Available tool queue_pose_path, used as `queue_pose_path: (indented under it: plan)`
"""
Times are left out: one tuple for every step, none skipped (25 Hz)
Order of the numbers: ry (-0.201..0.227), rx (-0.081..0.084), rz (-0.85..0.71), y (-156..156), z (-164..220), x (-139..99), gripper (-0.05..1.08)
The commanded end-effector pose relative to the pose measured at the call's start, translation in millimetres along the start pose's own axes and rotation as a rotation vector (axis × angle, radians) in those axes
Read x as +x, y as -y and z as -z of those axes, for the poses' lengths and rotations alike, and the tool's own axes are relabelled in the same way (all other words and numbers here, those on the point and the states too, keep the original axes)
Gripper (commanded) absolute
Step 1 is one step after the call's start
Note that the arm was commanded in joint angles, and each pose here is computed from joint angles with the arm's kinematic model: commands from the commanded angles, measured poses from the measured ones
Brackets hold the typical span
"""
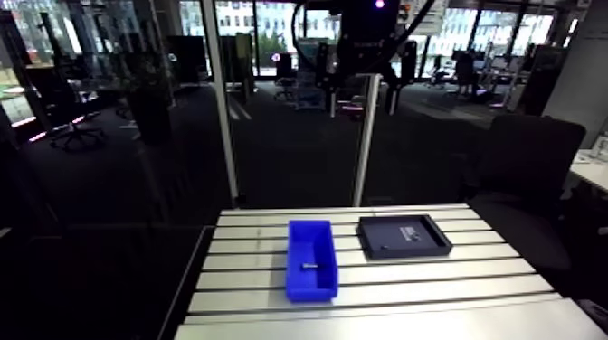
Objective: Pick up the M10 bolt from the tray and put it into the blue bin.
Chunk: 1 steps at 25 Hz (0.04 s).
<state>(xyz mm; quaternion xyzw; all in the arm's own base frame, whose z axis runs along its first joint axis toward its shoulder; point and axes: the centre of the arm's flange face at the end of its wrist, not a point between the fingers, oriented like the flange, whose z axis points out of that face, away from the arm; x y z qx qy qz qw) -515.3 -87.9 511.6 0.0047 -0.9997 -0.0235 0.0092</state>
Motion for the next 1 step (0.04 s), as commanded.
queue_pose_path:
  plan:
    - [-0.004, -0.002, -0.003, -0.1, 2.5, -1.4, 0.01]
